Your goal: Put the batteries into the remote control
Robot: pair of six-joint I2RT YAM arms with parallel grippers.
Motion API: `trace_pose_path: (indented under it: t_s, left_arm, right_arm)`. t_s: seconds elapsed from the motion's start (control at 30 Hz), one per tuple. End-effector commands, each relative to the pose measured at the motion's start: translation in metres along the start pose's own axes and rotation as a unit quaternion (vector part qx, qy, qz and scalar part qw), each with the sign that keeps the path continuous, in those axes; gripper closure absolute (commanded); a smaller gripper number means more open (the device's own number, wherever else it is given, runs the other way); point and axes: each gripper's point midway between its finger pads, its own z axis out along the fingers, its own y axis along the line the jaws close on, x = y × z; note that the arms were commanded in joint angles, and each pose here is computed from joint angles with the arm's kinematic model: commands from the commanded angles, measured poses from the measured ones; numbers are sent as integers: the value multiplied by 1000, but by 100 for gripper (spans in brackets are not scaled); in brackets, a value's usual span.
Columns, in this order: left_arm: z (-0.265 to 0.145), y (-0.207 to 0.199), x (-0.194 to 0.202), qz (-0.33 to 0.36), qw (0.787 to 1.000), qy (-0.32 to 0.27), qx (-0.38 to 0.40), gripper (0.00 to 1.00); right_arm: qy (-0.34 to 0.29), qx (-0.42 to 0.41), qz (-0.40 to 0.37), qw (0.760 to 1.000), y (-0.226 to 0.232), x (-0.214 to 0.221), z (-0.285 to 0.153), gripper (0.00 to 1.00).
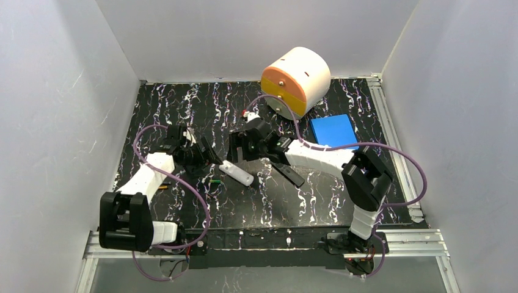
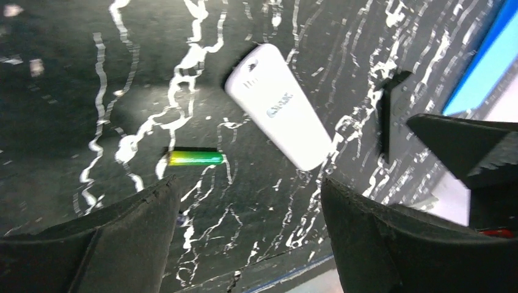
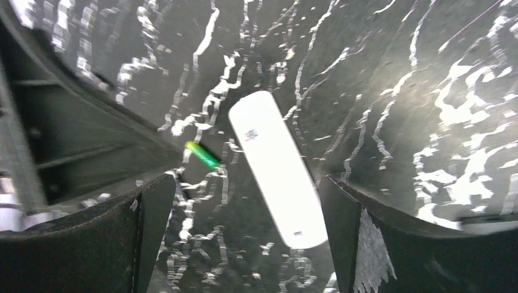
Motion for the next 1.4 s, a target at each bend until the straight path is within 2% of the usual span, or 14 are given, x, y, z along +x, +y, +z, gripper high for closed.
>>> trace_pose_path:
  t_s: [0.0,0.17,0.47,0.57,0.73,0.87,1.03,1.37]
  left_arm:
    - [-23,28,-8,-8,994,-46,-95,17]
    - [-41,41,-21,-27,986,-100,-131,16]
    - [-41,35,-29,-25,987,-102,-119,15]
    - [-40,32,-32,-21,988,-100,-113,15]
    - [-39,29,-37,-14,989,-99,-110,15]
    - [-39,28,-39,-12,990,-96,-107,15]
    - [-38,27,-39,-7,990,-92,-103,15]
    - [-37,26,-36,-7,992,-86,-95,15]
  right_arm:
    - [103,84,-205,970,-52,32,-2,5]
    - [139,67,-292,944,-49,40,4,9]
    - [182,45,-307,933,-45,65,29,12]
    - [191,44,-315,929,-46,70,35,18]
    - [208,66,-326,920,-53,77,42,35]
    - [191,97,-349,912,-55,72,46,41]
    - [137,149,-332,921,-58,48,52,59]
    - [39,178,-202,962,-77,-25,74,60]
